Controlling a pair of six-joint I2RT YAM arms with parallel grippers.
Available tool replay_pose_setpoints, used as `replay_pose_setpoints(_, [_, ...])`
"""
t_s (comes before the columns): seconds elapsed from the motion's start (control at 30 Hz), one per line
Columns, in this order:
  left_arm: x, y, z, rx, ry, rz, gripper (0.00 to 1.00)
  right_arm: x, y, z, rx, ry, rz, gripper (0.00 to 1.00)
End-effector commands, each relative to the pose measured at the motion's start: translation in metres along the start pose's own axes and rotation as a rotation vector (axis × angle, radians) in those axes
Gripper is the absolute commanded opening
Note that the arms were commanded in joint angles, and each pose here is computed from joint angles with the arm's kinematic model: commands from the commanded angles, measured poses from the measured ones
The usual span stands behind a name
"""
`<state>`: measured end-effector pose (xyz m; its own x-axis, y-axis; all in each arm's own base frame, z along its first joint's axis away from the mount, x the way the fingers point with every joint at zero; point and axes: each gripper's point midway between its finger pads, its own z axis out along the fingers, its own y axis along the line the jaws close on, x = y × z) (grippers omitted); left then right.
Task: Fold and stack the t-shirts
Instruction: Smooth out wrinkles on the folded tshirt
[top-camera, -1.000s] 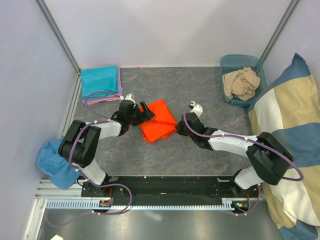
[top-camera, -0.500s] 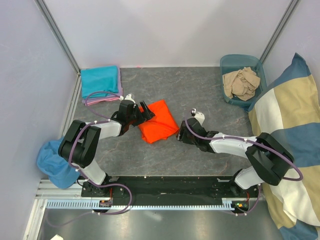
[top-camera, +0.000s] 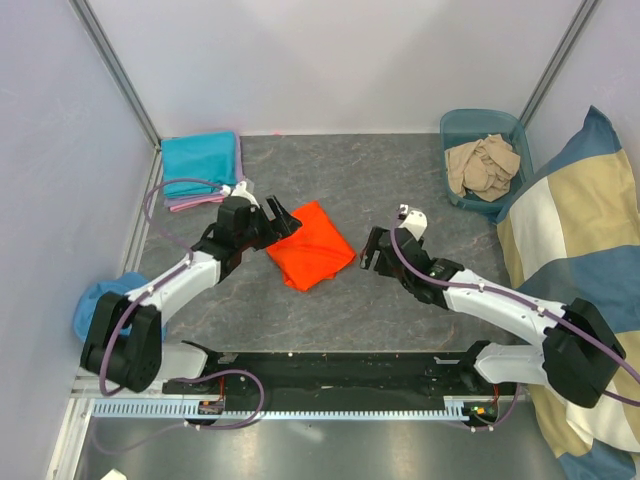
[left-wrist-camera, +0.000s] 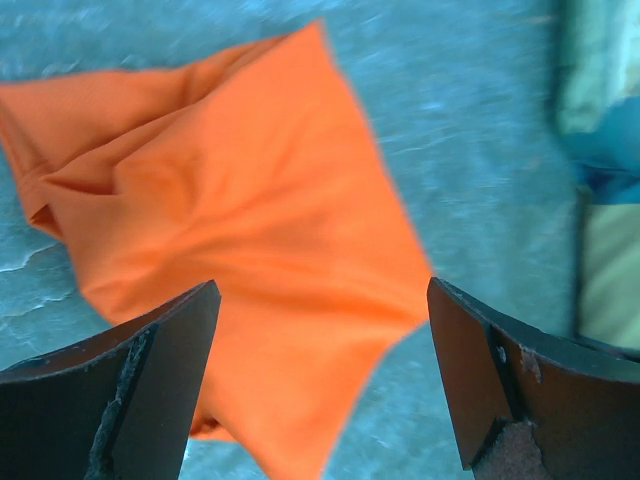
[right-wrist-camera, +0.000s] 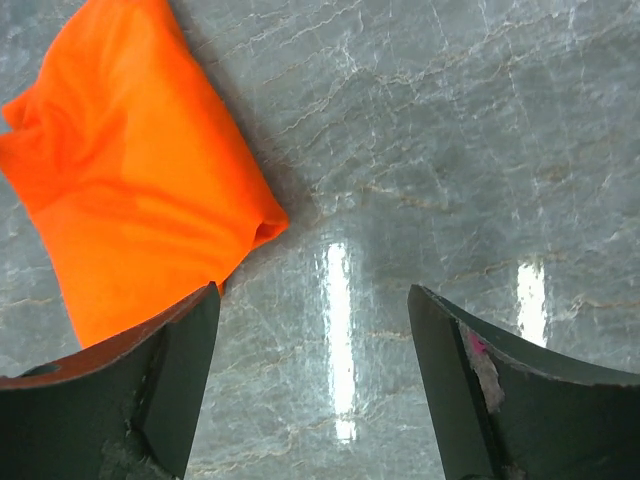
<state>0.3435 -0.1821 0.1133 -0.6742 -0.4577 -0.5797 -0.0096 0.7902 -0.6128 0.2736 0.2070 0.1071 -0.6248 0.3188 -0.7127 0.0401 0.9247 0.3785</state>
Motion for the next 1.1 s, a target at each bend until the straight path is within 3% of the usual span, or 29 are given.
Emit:
replay_pose_setpoints(0.0, [-0.008, -0.025, -0.024, 0.080, -0.009, -0.027, 0.93, -0.011, 0.005, 0.009, 0.030, -0.017, -0.056, 0.86])
replay_pose_setpoints(0.5, [0.074, -0.067, -0.020, 0.288, 0.161, -0.046, 0.92, -0.014, 0.010, 0.019, 0.034, -0.027, -0.070, 0.88])
replay_pose_setpoints(0.6, [0.090, -0.060, -0.017, 0.280, 0.195, -0.047, 0.92, -0.013, 0.007, 0.019, 0.038, -0.025, -0.071, 0.88])
replay_pose_setpoints(0.83, [0.142, -0.003, -0.008, 0.148, 0.287, -0.019, 0.91, -0.016, 0.005, 0.018, 0.046, -0.032, -0.069, 0.89])
replay_pose_setpoints(1.07, [0.165, 0.024, -0.023, 0.108, 0.324, -0.020, 0.91, -0.017, 0.005, 0.020, 0.050, -0.030, -0.077, 0.89])
